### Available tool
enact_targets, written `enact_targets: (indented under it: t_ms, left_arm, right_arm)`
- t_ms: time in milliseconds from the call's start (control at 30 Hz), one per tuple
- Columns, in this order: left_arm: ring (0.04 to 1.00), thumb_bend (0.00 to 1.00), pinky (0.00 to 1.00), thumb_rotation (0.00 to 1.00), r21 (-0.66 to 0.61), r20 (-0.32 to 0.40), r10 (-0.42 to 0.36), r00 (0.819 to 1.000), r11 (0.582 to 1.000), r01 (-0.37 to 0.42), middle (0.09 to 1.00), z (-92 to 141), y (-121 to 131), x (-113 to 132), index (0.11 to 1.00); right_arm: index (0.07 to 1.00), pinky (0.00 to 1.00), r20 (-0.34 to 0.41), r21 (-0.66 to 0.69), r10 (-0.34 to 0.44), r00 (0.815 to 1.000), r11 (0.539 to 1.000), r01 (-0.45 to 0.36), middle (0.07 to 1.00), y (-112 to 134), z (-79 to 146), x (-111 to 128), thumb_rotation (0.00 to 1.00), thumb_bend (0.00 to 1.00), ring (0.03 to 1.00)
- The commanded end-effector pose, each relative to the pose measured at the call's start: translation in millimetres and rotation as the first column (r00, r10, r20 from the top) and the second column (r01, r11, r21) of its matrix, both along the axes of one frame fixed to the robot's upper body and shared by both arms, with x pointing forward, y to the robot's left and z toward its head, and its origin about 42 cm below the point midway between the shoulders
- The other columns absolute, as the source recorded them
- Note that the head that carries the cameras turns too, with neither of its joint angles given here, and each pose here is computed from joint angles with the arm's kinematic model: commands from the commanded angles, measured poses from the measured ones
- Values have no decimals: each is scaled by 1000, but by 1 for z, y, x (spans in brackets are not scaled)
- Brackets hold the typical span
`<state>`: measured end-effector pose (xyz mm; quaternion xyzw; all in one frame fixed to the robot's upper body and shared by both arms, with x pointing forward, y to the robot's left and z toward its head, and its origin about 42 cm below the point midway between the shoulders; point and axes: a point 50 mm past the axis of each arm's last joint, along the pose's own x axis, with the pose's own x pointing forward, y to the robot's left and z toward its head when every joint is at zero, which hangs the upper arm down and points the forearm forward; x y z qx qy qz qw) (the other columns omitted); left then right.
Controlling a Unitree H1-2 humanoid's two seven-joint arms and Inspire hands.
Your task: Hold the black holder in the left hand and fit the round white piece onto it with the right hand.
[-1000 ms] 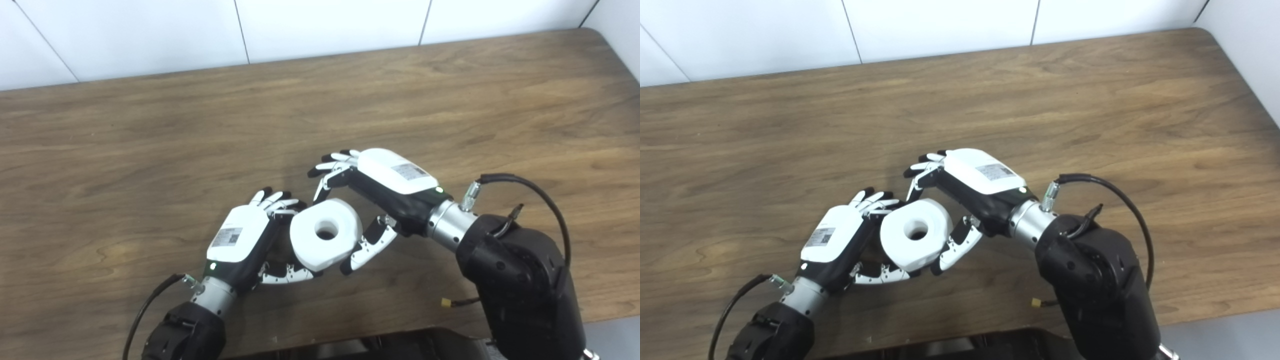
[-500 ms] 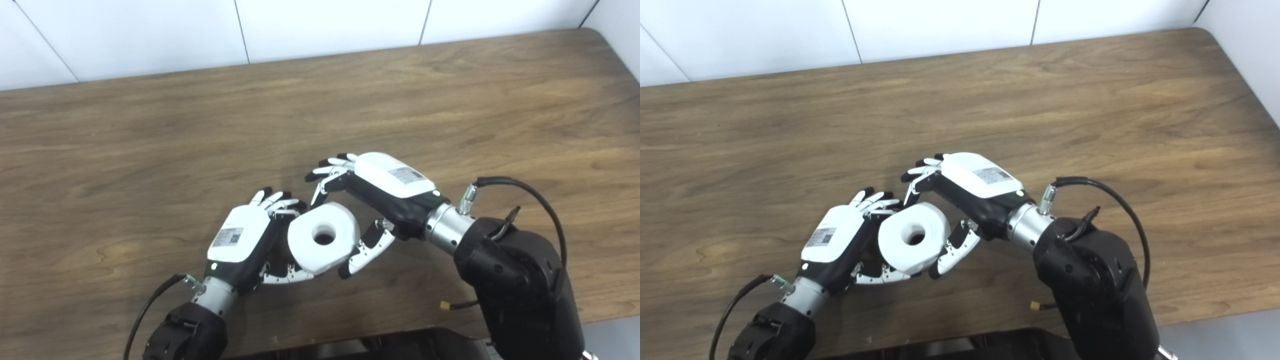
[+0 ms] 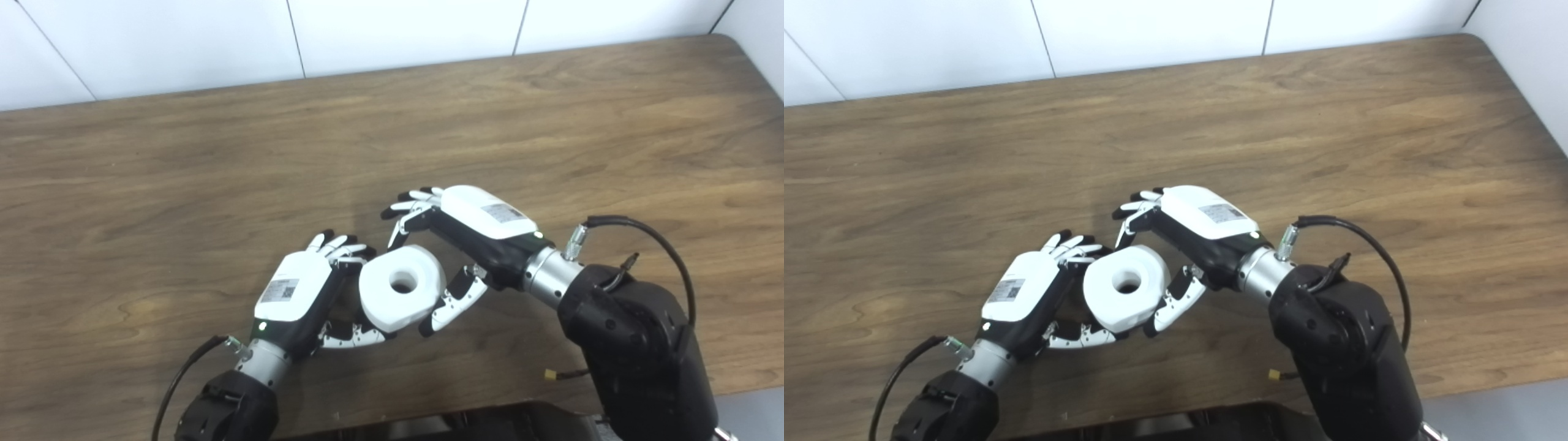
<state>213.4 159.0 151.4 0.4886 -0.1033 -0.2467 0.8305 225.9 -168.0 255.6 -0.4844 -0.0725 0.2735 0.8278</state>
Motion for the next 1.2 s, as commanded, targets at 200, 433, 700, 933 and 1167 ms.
enact_targets:
  t_ms: [200, 433, 700, 933, 1167]
  left_arm:
    - [914, 516, 998, 59, 1, -4, -18, 1000, 1000, 18, 813, 0, -2, -5, 487]
    - [912, 516, 993, 59, 4, -1, -19, 1000, 1000, 19, 812, 1, -2, -5, 488]
    - [915, 516, 999, 59, 5, -3, -18, 1000, 1000, 18, 813, 1, -3, -3, 488]
    - [919, 515, 1000, 60, 7, -8, -18, 1000, 1000, 18, 817, 1, -4, -2, 488]
    - [918, 515, 1000, 60, 15, -9, -19, 1000, 1000, 19, 815, 2, -5, -2, 488]
  right_arm:
    - [483, 982, 72, 2, -9, 997, 1000, 9, 873, -3, 9, 2, 153, 522, 953]
    - [484, 985, 69, 1, -2, 998, 1000, 2, 868, -2, 7, -1, 154, 524, 947]
    - [493, 987, 63, -28, 13, 998, 1000, -11, 876, -2, 7, -3, 159, 523, 946]
    - [657, 980, 60, -57, 28, 998, 998, -24, 886, -1, 8, -5, 344, 989, 966]
    - [707, 995, 80, -104, 54, 995, 994, -45, 913, -1, 12, -7, 391, 1000, 1000]
